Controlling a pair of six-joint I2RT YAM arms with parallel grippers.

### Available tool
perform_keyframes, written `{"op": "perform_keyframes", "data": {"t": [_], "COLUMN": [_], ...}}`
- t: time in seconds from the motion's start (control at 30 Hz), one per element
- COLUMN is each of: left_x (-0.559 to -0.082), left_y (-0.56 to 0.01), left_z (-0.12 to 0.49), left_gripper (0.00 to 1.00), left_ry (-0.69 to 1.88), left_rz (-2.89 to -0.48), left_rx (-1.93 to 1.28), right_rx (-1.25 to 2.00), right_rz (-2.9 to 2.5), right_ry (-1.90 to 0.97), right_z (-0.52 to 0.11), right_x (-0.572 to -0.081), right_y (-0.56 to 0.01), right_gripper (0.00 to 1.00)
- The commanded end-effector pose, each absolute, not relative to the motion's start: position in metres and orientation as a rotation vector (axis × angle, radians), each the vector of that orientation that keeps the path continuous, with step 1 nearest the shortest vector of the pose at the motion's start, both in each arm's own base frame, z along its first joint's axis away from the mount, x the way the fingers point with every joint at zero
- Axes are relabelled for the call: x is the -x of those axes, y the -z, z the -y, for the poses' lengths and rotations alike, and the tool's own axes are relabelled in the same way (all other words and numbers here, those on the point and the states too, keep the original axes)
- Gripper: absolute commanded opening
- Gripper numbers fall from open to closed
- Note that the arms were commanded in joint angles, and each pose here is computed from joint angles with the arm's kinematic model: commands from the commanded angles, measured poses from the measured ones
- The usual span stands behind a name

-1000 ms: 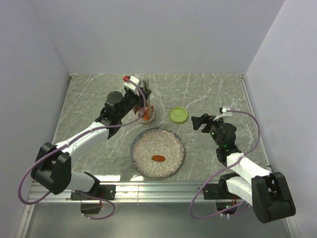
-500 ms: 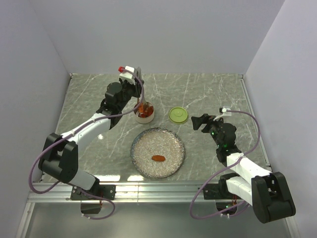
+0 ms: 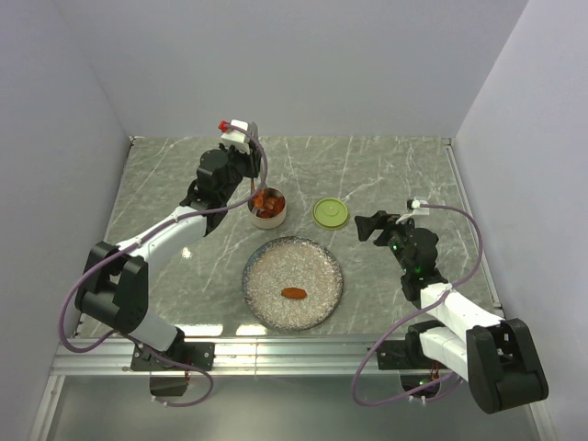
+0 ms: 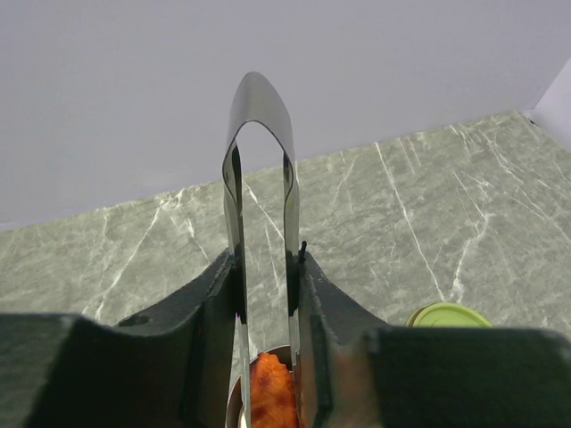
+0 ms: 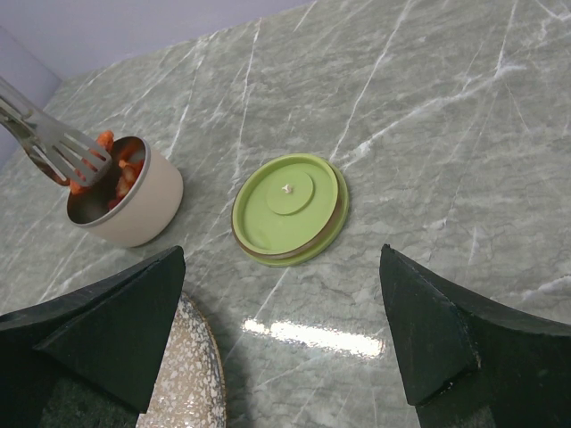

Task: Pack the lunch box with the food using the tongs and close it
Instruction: Place the food into the lunch box

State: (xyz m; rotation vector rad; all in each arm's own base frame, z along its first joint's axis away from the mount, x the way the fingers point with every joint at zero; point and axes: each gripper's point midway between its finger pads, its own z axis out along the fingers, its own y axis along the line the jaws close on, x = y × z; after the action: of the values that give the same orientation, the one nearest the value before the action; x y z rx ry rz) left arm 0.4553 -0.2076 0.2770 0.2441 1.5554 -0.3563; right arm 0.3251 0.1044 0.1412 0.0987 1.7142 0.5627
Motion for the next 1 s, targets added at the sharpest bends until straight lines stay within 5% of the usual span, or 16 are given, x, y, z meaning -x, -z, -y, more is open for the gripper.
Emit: {"op": "perform_keyframes", "data": {"t": [0.0, 0.97], "left_x": [-0.459, -0.437], "left_y": [-0.312, -0.326], "left_z": [0.207, 0.197], "left_gripper": [0.33, 0.42], "left_ry": [0.367, 0.37], "left_rz": [-1.475, -1.419], "left_rx": [-0.209, -0.19], "right_rx": [-0.075, -0.072], "right_rz": [-1.653, -1.659], "right_ry": [-0.564, -0.564], "right_z": [-0.108, -0.109], "right_x": [-0.333, -0.335], "right_y": [-0.164, -0.164], "right_gripper": [0.96, 0.96]}}
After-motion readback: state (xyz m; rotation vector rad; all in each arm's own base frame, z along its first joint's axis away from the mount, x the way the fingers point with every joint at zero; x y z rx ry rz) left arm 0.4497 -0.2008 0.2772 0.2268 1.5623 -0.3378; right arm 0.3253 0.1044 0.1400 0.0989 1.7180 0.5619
